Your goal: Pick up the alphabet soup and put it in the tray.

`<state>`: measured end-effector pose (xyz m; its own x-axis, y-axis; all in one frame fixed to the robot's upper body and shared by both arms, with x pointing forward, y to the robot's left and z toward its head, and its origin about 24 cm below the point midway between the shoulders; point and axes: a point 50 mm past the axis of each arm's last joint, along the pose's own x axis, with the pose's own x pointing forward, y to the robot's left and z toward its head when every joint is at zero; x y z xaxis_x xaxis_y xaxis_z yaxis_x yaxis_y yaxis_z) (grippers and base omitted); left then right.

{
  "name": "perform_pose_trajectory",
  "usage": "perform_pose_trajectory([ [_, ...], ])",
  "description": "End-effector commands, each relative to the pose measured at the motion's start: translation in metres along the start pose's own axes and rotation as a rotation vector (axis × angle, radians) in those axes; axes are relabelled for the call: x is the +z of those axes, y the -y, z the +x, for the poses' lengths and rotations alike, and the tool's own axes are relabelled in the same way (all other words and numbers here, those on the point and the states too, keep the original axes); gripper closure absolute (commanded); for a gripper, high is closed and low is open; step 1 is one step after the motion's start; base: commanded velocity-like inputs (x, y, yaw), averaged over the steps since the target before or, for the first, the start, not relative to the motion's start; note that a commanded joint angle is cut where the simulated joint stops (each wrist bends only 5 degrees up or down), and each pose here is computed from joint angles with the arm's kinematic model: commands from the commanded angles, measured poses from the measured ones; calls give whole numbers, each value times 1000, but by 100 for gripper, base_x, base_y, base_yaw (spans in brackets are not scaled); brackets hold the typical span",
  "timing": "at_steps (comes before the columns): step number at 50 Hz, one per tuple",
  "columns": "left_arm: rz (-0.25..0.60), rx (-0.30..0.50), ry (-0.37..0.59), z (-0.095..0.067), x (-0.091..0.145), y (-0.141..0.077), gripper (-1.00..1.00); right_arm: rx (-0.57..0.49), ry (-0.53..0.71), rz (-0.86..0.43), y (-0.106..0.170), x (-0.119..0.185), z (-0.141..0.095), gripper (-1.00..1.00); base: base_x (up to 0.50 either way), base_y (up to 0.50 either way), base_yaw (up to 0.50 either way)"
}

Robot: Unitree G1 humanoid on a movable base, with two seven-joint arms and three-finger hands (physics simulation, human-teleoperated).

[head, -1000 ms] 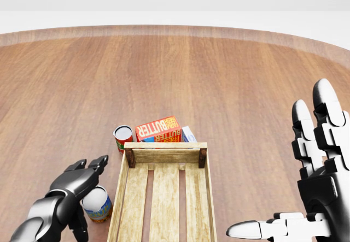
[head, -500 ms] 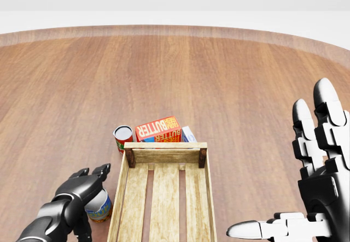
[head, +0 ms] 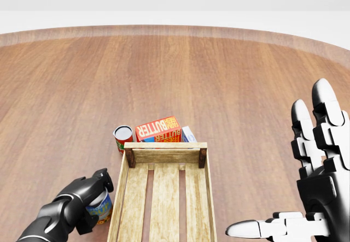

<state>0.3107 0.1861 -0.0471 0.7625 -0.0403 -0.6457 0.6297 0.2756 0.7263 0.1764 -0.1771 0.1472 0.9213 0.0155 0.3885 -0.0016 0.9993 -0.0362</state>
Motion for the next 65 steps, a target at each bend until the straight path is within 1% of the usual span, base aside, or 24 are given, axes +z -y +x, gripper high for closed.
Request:
perform_pose_trajectory([
  [1,12,18,-2,0,0,0,92,1,-1,-1,0,0,0,-100,0,0,0],
  [4,11,20,-3,0,0,-2,88,-1,0,0,0,0,0,-100,0,0,0],
  [6,8,22,-3,0,-1,-3,80,0,0,0,0,0,0,-100,0,0,0],
  [10,-1,30,-8,-1,-5,-9,85,0,-1,1,0,0,0,-100,0,0,0],
  [11,-4,37,-9,-2,-6,-11,94,2,-2,1,0,-1,0,-100,0,0,0],
  [19,-83,107,-11,-8,-18,-47,91,2,1,1,-1,0,0,-100,0,0,0],
  [22,-140,92,9,-11,-20,-55,94,4,-3,1,-2,-1,1,-100,0,0,0],
  [24,-123,120,0,-12,-23,-61,94,5,-1,1,-2,0,1,-100,0,0,0],
  [28,-142,136,6,-16,-27,-70,95,6,-1,1,-2,0,1,-100,0,0,0],
  [29,-154,134,15,-17,-27,-72,95,6,-1,1,-2,-1,1,-100,0,0,0],
  [32,-163,167,36,-21,-26,-83,95,6,-1,1,-2,0,1,-100,0,0,0],
  [33,-175,181,59,-25,-24,-91,96,7,0,1,-2,0,1,-100,0,0,0],
  [34,-175,182,63,-26,-24,-91,96,7,0,1,-2,0,1,-100,0,0,0],
  [35,-187,191,95,-30,-21,-100,96,7,-1,1,-2,0,1,-100,0,0,0],
  [39,-174,208,168,-44,-15,-110,96,6,3,1,-2,1,0,-100,0,0,0],
  [40,-154,229,211,-53,-8,-115,96,5,3,0,-2,1,0,-100,0,0,0],
  [44,-115,272,307,-75,7,-125,97,7,1,1,-3,0,1,-100,0,0,0],
  [45,-94,292,352,-87,14,-130,98,8,1,1,-3,0,1,-100,0,0,0],
  [49,-66,337,454,-113,30,-139,98,5,6,0,-2,2,0,-100,0,0,0],
  [50,-63,368,462,-121,33,-141,98,4,1,3,-2,0,0,-100,0,0,0],
  [54,-52,443,506,-140,41,-144,98,5,3,2,-3,1,0,-100,0,0,0],
  [56,-43,492,536,-154,47,-144,98,3,6,2,-2,2,0,-100,0,0,0],
  [61,-56,544,608,-173,58,-142,98,3,8,3,-2,2,-1,-100,0,0,0],
  [65,-33,562,638,-180,68,-137,98,0,14,1,-1,4,-1,-100,0,0,0],
])
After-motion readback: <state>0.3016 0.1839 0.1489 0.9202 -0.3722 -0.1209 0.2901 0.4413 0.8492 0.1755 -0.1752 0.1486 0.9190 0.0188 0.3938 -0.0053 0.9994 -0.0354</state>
